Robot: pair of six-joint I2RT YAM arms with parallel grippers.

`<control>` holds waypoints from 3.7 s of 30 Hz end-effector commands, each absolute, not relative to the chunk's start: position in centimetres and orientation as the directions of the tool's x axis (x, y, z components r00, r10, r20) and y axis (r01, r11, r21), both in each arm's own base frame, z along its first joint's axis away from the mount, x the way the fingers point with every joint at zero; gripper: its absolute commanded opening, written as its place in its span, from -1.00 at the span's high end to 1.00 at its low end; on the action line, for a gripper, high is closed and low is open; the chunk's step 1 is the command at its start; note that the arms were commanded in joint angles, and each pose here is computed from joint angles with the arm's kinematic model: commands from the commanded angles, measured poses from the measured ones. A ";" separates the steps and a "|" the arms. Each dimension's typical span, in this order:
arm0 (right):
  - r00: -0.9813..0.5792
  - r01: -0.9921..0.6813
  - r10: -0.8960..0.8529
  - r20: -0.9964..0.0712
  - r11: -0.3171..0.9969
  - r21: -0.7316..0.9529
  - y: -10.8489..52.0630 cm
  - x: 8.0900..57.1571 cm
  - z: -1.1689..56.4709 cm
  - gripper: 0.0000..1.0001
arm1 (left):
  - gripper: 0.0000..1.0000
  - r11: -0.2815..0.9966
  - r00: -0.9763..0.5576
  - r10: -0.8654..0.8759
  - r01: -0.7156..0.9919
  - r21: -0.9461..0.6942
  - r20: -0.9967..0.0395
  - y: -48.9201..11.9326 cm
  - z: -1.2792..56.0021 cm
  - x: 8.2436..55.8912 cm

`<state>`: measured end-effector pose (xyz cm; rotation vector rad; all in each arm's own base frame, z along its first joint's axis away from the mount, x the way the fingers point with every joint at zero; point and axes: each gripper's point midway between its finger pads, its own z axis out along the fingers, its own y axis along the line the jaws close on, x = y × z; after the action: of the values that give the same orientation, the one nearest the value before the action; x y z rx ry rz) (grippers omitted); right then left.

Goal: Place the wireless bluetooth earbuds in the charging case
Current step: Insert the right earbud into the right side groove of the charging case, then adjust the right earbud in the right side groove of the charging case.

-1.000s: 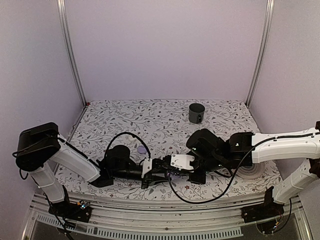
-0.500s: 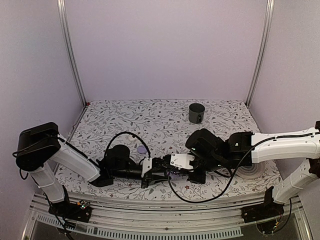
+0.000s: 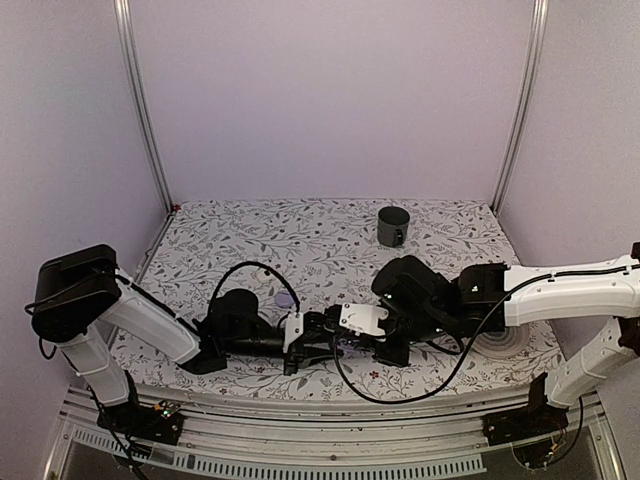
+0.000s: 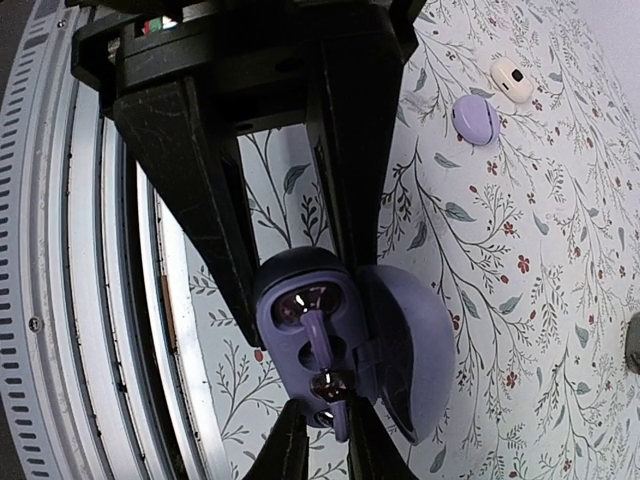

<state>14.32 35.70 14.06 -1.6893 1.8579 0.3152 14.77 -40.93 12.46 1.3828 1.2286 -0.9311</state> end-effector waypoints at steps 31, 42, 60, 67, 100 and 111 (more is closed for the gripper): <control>-0.401 -0.839 -0.384 -0.832 0.519 0.165 34.3 17.0 25.0 0.59 | 1.00 0.166 0.202 0.012 0.965 0.202 -0.979 -40.1 16.9 16.0; -0.665 -0.588 -0.132 -0.735 0.700 0.406 33.7 19.5 25.0 0.25 | 1.00 0.408 0.301 0.028 0.867 0.285 -0.953 -39.8 19.1 20.1; -0.764 -0.358 0.094 -0.638 0.762 0.540 34.0 21.8 22.0 -0.15 | 1.00 0.408 0.347 -0.005 0.857 0.315 -0.938 -41.2 20.2 20.1; -0.774 -0.357 0.088 -0.627 0.757 0.547 34.4 21.9 21.2 -0.16 | 1.00 0.390 0.353 -0.016 0.864 0.319 -0.935 -41.4 20.4 19.7; -0.803 -0.317 0.089 -0.589 0.773 0.549 33.8 22.1 18.7 -0.14 | 1.00 0.386 0.370 -0.073 0.867 0.316 -0.926 -40.8 21.8 18.6; -0.812 -0.394 0.004 -0.583 0.732 0.555 36.0 21.6 18.7 -0.14 | 1.00 0.393 0.339 -0.146 0.882 0.260 -0.929 -40.3 22.8 18.4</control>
<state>21.72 35.71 19.86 -0.2380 2.3286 0.9515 19.61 -40.71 18.87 1.0162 1.1167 -0.7243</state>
